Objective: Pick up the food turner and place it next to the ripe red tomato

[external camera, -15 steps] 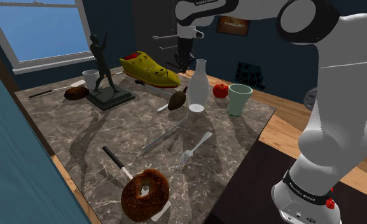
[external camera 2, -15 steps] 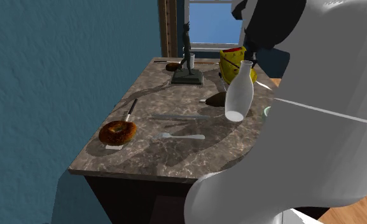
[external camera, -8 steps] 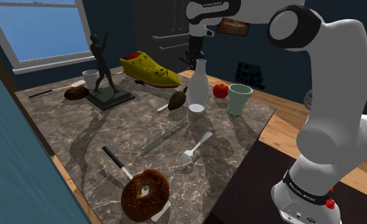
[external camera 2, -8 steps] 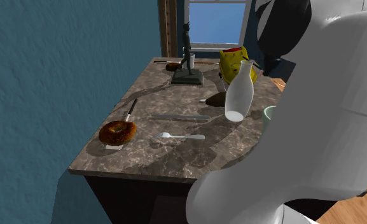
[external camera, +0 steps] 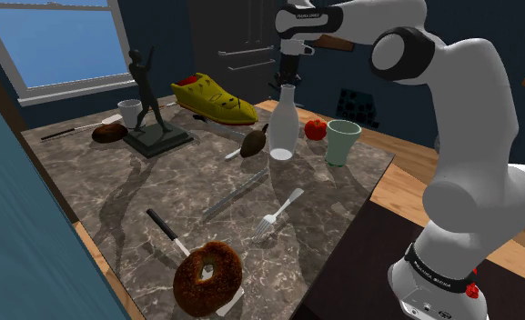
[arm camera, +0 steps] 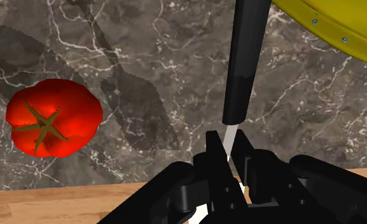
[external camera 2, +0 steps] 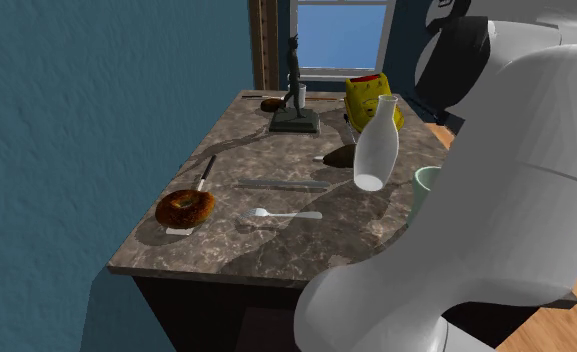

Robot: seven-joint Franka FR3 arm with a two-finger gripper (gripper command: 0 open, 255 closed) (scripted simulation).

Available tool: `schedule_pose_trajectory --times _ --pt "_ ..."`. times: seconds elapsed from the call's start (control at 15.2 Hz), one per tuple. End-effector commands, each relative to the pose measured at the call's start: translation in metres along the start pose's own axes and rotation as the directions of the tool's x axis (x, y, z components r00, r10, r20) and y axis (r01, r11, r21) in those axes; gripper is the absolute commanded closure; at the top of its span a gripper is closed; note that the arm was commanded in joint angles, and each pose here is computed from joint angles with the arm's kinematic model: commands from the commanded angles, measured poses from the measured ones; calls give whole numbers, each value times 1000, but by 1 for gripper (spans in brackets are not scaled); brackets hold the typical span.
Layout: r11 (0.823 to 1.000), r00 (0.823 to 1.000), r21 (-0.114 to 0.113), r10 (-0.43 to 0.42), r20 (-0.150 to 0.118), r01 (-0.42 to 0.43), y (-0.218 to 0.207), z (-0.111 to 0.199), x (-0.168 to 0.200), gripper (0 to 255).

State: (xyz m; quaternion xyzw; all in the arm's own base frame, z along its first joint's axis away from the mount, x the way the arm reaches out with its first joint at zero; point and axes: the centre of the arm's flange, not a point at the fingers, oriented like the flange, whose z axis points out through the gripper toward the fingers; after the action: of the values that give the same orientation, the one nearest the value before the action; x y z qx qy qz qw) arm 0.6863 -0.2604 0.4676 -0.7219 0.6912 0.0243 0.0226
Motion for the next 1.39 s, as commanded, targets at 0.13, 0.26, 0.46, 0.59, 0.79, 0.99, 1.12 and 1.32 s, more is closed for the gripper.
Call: schedule_pose_trajectory --times 0.13,0.26,0.46,0.59,0.79,0.99,1.12,1.32 --pt "1000 1000 0 0 0 0 0 21 2 255" --pt "1000 1000 0 0 0 0 0 31 3 255" --pt "1000 1000 0 0 0 0 0 47 4 255" --pt "1000 1000 0 0 0 0 0 57 5 255" --pt "1000 1000 0 0 0 0 0 73 6 255" --pt "1000 1000 0 0 0 0 0 89 7 255" --pt "1000 1000 0 0 0 0 0 100 7 255" --pt "1000 1000 0 0 0 0 0 117 9 255"
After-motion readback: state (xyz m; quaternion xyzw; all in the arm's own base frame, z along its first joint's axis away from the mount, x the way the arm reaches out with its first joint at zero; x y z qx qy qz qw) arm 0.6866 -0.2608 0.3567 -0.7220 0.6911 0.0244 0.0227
